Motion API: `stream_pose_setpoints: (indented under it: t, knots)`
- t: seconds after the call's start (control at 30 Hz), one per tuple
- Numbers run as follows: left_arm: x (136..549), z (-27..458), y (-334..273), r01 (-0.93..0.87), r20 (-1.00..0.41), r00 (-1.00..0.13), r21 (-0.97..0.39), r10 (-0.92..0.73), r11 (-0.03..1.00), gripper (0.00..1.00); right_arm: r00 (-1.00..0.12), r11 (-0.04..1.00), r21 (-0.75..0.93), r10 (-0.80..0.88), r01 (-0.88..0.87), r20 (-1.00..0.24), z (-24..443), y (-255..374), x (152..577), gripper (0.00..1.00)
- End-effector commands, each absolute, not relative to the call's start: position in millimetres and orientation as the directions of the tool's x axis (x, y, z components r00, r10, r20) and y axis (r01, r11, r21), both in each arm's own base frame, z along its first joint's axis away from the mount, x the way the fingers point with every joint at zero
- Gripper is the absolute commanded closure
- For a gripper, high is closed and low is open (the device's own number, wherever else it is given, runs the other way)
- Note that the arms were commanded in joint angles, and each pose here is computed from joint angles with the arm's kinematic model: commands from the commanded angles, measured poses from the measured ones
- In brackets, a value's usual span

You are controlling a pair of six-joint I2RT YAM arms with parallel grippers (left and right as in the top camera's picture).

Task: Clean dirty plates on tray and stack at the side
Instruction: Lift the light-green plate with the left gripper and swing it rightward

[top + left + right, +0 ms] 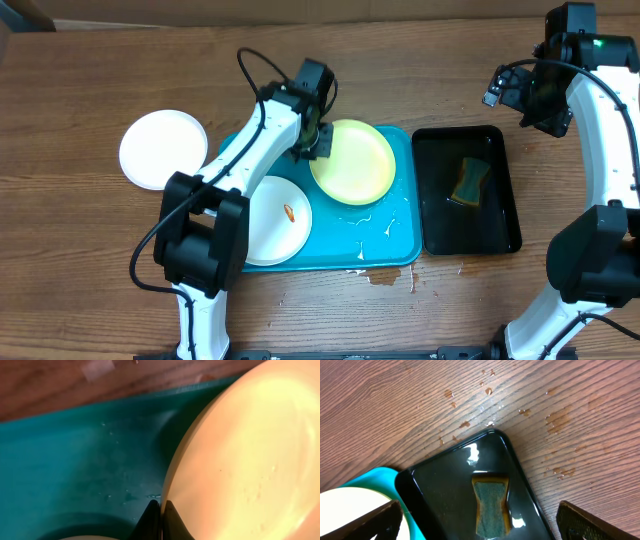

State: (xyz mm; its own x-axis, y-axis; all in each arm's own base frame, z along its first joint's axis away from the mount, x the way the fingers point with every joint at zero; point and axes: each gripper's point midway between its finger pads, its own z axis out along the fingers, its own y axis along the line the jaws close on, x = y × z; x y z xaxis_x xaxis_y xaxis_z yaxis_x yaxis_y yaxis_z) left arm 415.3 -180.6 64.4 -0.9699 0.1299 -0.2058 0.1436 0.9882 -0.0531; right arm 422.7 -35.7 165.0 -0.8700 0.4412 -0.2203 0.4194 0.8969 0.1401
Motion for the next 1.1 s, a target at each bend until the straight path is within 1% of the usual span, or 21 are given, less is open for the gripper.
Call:
stream_pose_setpoints:
  t: [0.0,0.1,0.23,0.47,0.67,0.9,1.07]
  knots:
    - [432.3,90.3,-175.1,0.163,-0.262,-0.952,0.009,0.159,0.987,0.96,-0.868,0.901,0.146,0.434,0.410,-0.242,171.5,-34.2,425.9,0.00]
    - [440.7,106.7,-172.6,0.152,-0.295,-0.943,0.033,0.155,0.988,0.96,-0.868,0.901,0.146,0.434,0.410,-0.242,171.5,-34.2,425.9,0.00]
    - [450.2,131.0,-178.8,0.154,-0.342,-0.927,0.020,0.151,0.988,0.96,-0.868,0.901,0.146,0.434,0.410,-0.242,171.5,-34.2,425.9,0.00]
    - [457.3,158.4,-200.2,0.177,-0.411,-0.898,-0.004,0.160,0.984,0.96,-0.868,0.901,0.146,0.434,0.410,-0.242,171.5,-34.2,425.9,0.00]
    - [452.4,166.0,-229.3,0.231,-0.446,-0.872,-0.007,0.204,0.973,0.96,-0.868,0.901,0.146,0.434,0.410,-0.242,171.5,-34.2,425.9,0.00]
    - [444.4,174.8,-276.6,0.314,-0.512,-0.819,-0.019,0.260,0.949,0.96,-0.868,0.901,0.146,0.434,0.410,-0.242,171.5,-34.2,425.9,0.00]
    - [439.5,181.7,-296.8,0.328,-0.561,-0.771,0.052,0.300,0.943,0.96,-0.847,0.902,0.169,0.432,0.398,-0.310,177.3,-36.0,443.4,0.00]
